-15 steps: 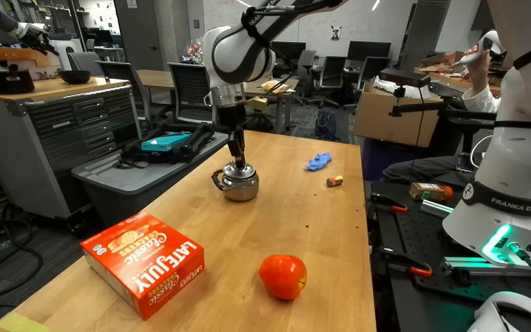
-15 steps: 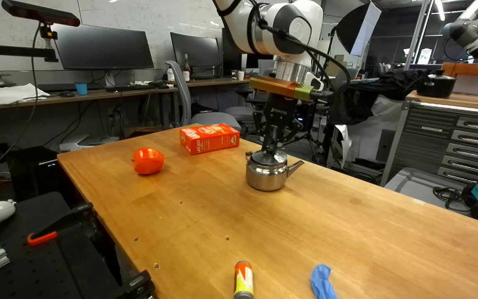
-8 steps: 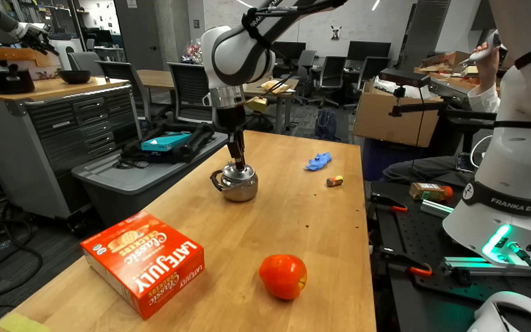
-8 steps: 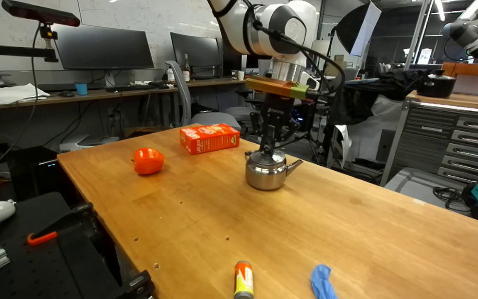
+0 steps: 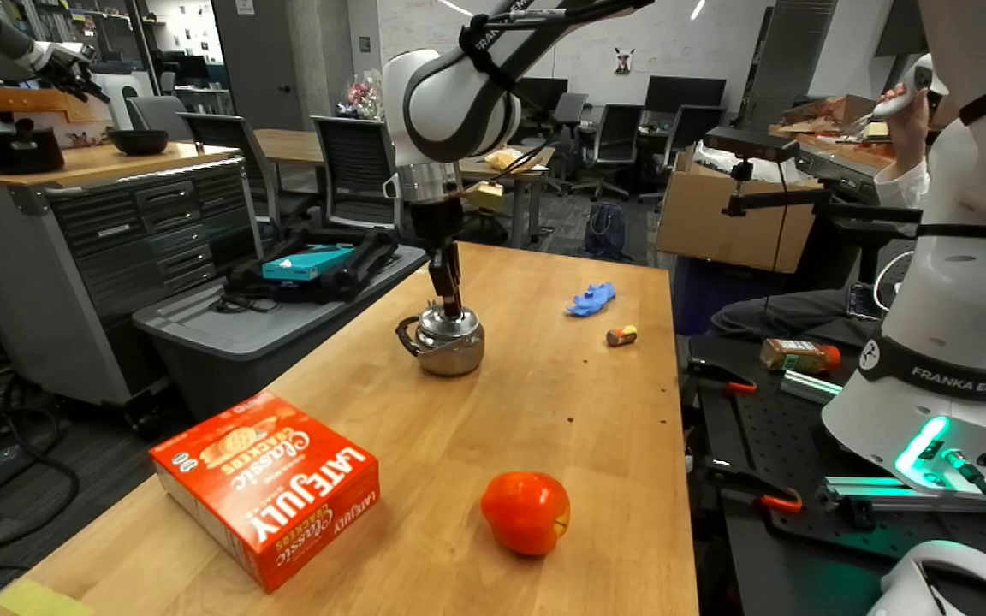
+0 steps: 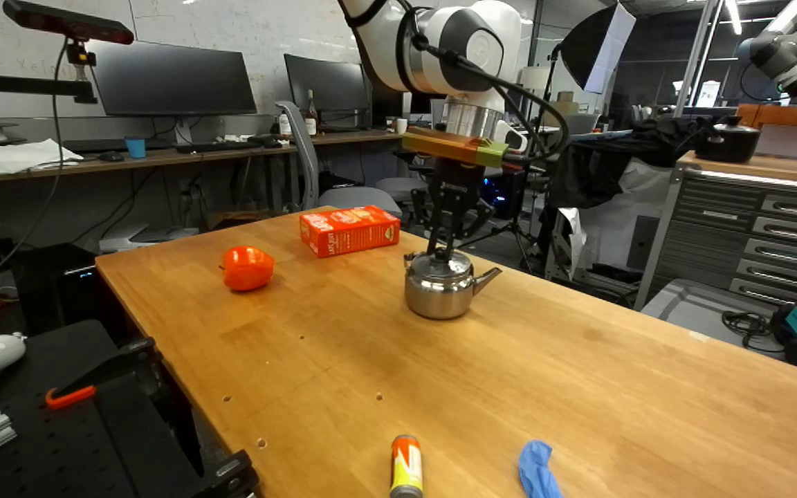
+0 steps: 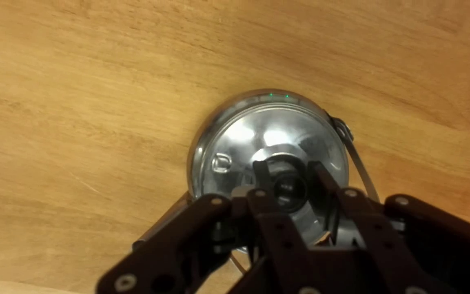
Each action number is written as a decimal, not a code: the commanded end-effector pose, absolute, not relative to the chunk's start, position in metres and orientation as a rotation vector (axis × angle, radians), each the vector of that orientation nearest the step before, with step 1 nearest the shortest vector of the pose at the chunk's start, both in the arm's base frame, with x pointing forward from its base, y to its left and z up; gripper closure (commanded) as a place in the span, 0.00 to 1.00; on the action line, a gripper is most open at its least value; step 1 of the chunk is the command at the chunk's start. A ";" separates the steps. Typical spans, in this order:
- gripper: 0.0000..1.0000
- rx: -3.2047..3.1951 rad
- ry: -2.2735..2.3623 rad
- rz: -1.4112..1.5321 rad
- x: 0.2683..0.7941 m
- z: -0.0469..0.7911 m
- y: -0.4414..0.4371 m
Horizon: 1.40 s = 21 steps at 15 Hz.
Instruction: Put the lid on the silver pot
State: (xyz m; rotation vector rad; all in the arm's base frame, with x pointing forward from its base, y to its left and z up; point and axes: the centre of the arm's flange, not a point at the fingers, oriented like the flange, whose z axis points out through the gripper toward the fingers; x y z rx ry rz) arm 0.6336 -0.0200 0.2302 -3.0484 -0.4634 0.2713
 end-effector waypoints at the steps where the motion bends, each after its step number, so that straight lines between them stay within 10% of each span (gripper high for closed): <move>1: 0.93 -3.033 -0.440 0.304 0.623 0.218 -0.025; 10: 0.93 -2.860 -0.327 0.483 0.641 0.201 -0.073; 11: 0.56 -2.851 -0.328 0.486 0.639 0.202 -0.075; 12: 0.45 -2.849 -0.328 0.491 0.638 0.202 -0.076; 18: 0.01 -2.863 -0.376 0.492 0.620 0.204 -0.068; 21: 0.00 -2.869 -0.420 0.469 0.611 0.211 -0.056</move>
